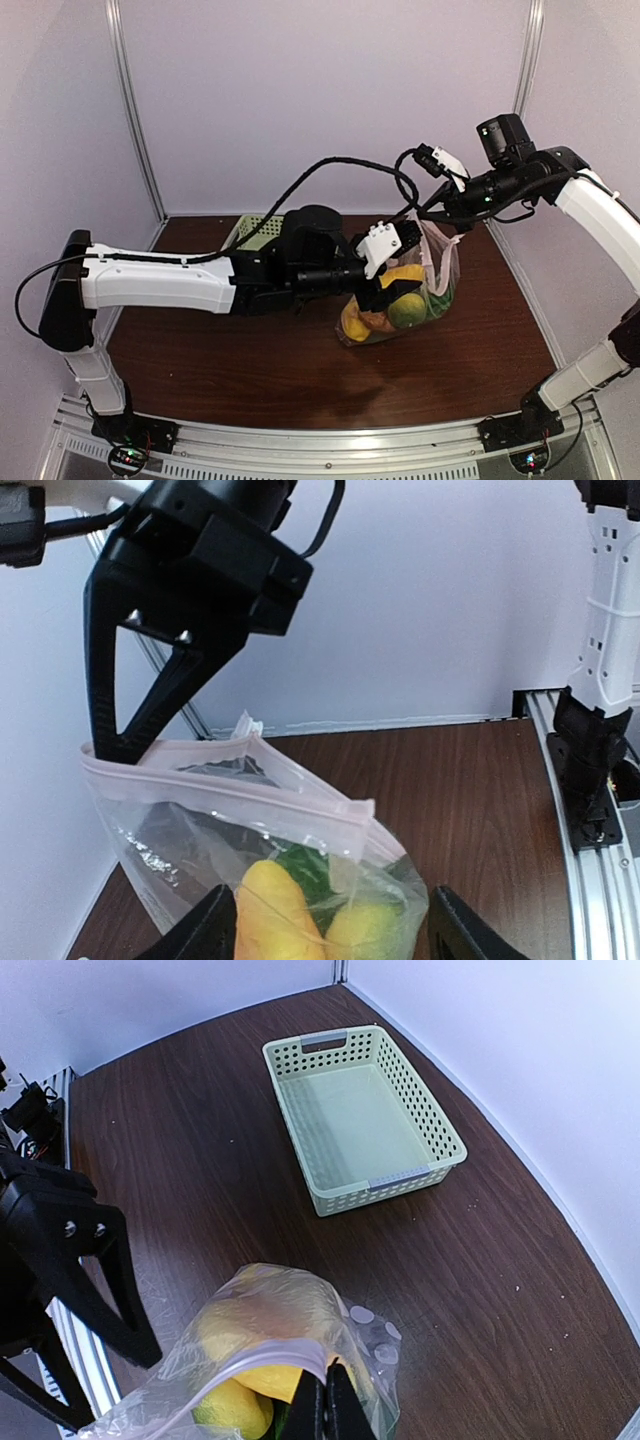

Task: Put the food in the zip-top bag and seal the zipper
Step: Pass from the right arm to the left

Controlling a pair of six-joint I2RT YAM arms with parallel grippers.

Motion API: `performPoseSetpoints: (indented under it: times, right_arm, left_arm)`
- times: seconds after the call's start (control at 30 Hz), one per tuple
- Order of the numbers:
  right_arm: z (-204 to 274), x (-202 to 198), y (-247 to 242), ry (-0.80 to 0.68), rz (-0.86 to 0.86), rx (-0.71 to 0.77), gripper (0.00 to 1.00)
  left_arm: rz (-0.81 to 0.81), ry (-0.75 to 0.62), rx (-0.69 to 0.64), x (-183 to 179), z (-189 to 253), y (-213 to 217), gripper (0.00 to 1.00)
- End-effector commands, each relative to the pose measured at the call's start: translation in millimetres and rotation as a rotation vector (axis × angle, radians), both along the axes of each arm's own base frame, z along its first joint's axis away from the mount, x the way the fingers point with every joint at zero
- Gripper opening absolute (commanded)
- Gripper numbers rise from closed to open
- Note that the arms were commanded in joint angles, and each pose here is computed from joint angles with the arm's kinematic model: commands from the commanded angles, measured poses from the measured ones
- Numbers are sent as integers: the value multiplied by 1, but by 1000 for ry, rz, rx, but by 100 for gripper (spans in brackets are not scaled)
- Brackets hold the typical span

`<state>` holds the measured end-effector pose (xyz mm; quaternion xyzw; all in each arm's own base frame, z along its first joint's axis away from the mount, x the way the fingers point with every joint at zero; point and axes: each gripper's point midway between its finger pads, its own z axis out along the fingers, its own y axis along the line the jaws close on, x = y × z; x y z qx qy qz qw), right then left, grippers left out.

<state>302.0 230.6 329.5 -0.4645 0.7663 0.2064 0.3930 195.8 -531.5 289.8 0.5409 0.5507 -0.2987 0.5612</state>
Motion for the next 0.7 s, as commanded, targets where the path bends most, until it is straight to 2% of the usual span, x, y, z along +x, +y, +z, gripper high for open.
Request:
performPoseSetpoints:
  times: [0.0,0.13,0.3,0.5,0.67]
  right_arm:
    - [13,2,0,-35,-23,32,0]
    - [12,2,0,-31,-30,33,0]
    - [10,5,0,-31,-40,27,0]
    - [10,9,0,-29,-52,28,0]
    - [9,12,0,-28,-65,27,0]
  left_arm:
    - [156,-2,-97,29,20,1,66]
    - [112,12,-113,25,23,-8,67]
    - [38,13,-121,12,23,-17,75]
    - [40,5,-107,9,17,-24,74]
    - [127,-25,-80,15,10,-25,72]
